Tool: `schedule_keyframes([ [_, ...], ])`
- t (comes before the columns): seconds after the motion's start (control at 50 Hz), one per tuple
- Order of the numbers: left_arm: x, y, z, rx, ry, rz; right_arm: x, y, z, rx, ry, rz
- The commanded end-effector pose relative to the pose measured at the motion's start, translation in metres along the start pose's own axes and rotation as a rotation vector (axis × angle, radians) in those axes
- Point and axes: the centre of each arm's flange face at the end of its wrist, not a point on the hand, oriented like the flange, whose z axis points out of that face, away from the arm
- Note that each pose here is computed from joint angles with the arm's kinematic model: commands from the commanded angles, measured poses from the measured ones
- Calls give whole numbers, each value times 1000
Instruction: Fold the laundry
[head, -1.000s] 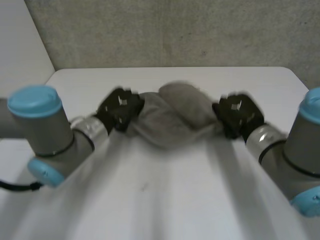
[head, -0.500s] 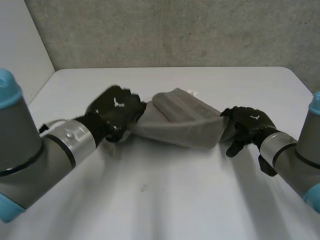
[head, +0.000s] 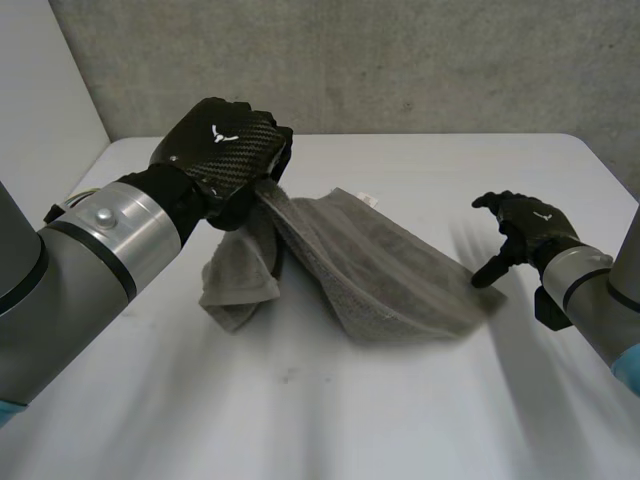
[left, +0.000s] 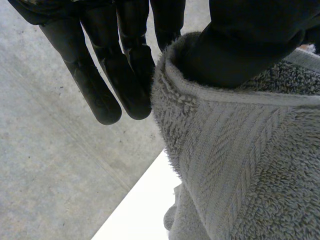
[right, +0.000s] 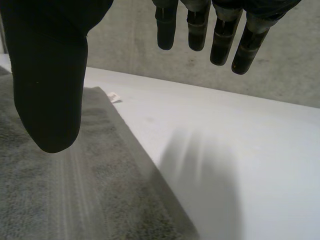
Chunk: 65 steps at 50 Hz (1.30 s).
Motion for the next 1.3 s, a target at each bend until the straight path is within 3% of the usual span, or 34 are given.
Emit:
schedule_keyframes([
  [0.02,0,1,0,-7,0,-2,1,14,-7,-69,9,11],
  [0.14,-1,0,1,-5,-2,-1,-1,35,-24,-178,-18,28],
  [0.32,-4,-5,1,9,-10,3,-15,38,-43,-188,-110,17],
  [0.48,-12,-25,-6,45,-47,7,-47,56,-24,-182,-230,-33],
  [0.66,-20,-40,-11,86,-79,14,-56,61,9,-116,-256,-46],
  [0.76,-24,-36,-10,68,-103,15,-54,36,11,-36,-234,-54],
  [0.8,-26,-32,-9,55,-118,15,-50,-5,0,84,-208,-79],
  [0.82,-33,-27,-8,36,-143,16,-50,-6,-1,85,-208,-79],
  [0.86,-41,-19,-7,10,-165,18,-32,-56,-14,215,-162,-112],
  [0.88,-51,-12,-6,-14,-193,17,-32,-56,-14,216,-162,-112],
  [0.96,-68,6,-4,-69,-235,6,-23,-115,-57,324,-122,-291],
  [0.98,-72,13,-4,-98,-243,-1,-23,-116,-58,324,-122,-291],
  [1.02,-73,20,-5,-124,-241,-10,-28,-129,-81,298,-143,-430],
  [1.16,-58,62,1,-297,-149,-70,-35,-117,-99,130,-179,-675],
  [1.24,-37,98,3,-466,-18,-138,-38,-101,-98,16,-226,-762],
  [1.3,-26,117,4,-564,71,-130,-38,-82,-88,-96,-282,-813],
])
